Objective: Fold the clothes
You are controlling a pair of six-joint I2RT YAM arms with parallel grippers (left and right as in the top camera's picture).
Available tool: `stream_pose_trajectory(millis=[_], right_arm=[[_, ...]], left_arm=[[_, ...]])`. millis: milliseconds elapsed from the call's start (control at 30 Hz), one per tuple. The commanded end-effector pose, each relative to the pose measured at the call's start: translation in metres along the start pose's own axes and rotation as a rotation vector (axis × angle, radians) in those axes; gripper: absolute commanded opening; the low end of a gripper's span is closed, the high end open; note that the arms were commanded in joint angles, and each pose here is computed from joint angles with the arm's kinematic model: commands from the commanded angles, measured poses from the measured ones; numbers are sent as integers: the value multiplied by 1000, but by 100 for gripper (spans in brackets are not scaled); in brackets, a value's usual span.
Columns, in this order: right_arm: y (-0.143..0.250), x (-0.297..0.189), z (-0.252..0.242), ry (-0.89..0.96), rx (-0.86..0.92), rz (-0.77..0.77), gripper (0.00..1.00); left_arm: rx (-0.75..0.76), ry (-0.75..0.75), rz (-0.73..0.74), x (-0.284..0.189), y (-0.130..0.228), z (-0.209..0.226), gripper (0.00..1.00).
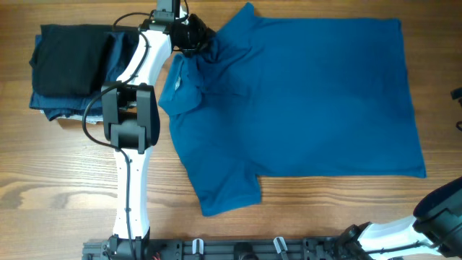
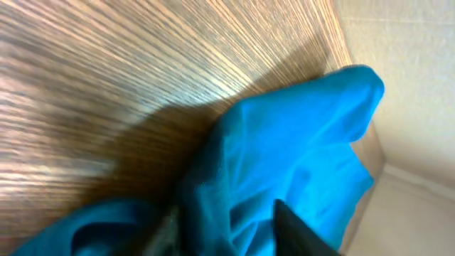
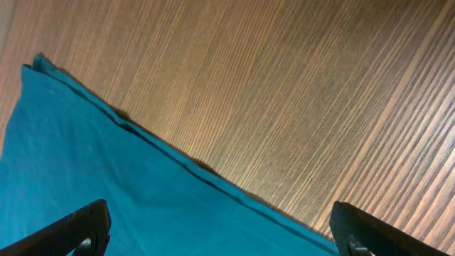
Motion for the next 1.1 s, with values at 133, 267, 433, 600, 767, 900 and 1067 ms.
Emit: stream_pose_trajectory(millis=[133, 267, 433, 600, 767, 900, 1067], right_arm=[[-5, -7, 3, -20, -1, -14, 100], [-5, -7, 3, -20, 0, -14, 100], [-5, -7, 3, -20, 0, -14, 100], [-5, -7, 3, -20, -1, -14, 100], [-5, -7, 3, -20, -1, -14, 100], [-5, -7, 3, -20, -1, -14, 100], [-5, -7, 3, -20, 0, -14, 100]], left_arm=[[21, -84, -35, 17, 6, 9, 45], [28, -95, -28, 28, 13, 11, 44], [27, -92, -30, 29, 11, 13, 13], [21, -86, -47, 23, 3, 16, 4], [119, -39, -100, 5, -12, -3, 4], [276, 1, -146, -14, -18, -34, 4], [461, 28, -151, -22, -3, -68, 4]])
Point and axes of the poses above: each gripper's point midway between its finger pads, its own x axis out along the fingers, its own z axis along the line the jaws close on, y = z × x, the point moved 5 cm from there along -x, back along the fingers, and after that the axes turned 10 degrees about x, right-handed, at the moved point
